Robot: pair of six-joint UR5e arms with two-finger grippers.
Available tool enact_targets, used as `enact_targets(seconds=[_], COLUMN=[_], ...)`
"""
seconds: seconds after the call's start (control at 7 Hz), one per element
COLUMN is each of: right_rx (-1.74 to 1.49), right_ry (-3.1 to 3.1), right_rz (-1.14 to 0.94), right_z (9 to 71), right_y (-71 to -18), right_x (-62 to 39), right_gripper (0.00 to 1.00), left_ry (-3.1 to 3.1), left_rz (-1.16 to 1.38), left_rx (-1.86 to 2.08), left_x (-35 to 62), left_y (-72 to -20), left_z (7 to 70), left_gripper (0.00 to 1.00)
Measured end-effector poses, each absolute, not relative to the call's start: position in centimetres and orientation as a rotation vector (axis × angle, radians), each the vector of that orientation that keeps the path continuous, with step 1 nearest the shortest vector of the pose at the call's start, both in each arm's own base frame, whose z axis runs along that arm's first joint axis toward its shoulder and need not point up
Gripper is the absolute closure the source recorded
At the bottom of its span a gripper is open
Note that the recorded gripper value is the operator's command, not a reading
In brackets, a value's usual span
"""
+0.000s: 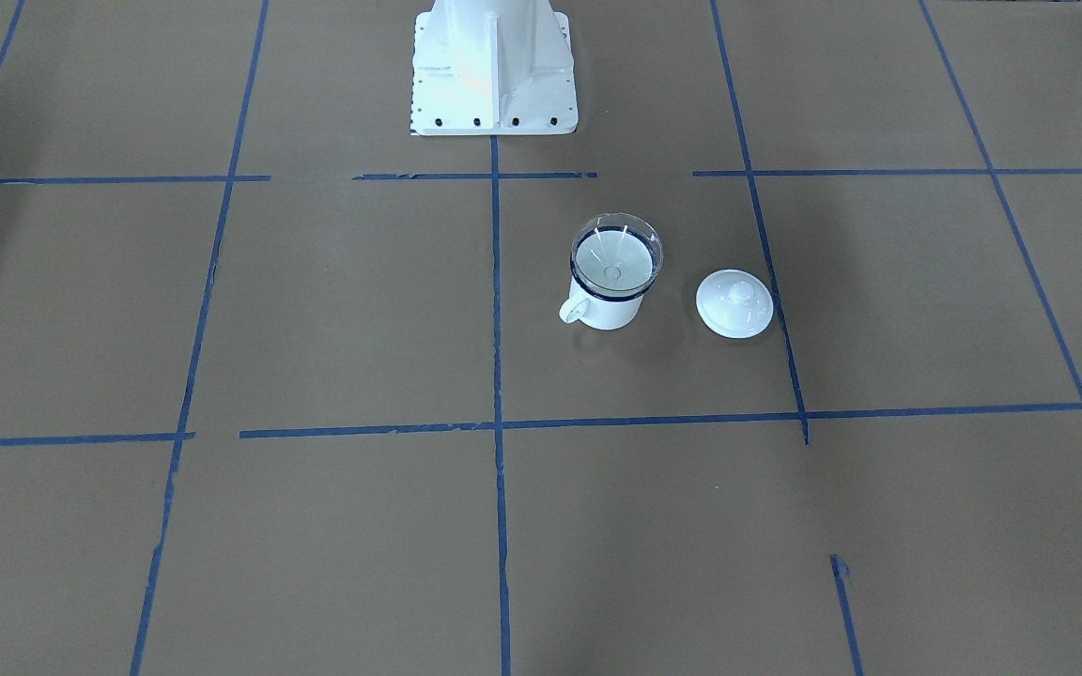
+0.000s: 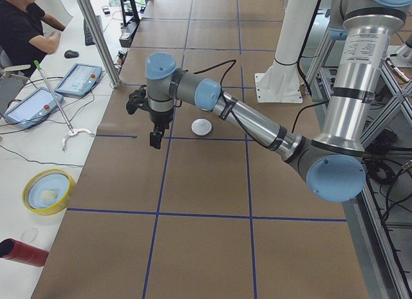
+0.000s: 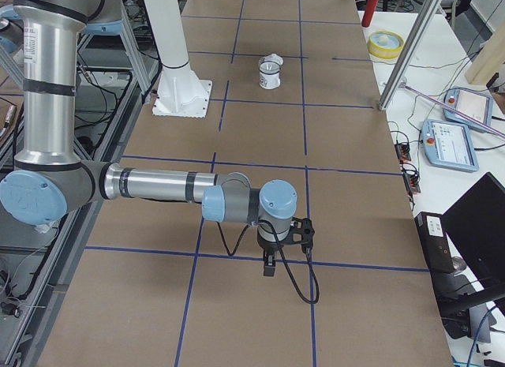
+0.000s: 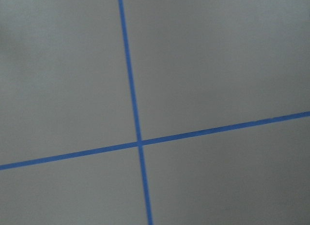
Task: Remove funnel from cup
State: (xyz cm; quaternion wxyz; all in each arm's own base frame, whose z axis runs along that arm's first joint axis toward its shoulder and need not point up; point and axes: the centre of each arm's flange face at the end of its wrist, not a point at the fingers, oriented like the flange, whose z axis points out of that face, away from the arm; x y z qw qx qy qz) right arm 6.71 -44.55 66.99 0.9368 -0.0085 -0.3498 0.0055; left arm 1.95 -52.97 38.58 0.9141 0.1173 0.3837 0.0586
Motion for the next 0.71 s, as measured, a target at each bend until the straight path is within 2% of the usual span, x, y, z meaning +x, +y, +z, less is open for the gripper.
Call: enact_targets(seconds=[0.43,0.71], right_rx=[-0.018,-0.017], right_ry=[-0.715,-0.715], right_rz=[0.011,0.011], right_z=[67.0,67.0], right_y=[-44.5,-44.6], right_x=[6.7,6.7], right_gripper=[0.00,0.00], left_ry=[0.831,0.796], left_rz=[0.137,0.114], left_rx=[0.200,0.213], left_x=[18.3,27.3], left_y=[-51.6,-49.9], left_z=[28.4,25.1], left_gripper=[0.00,0.00])
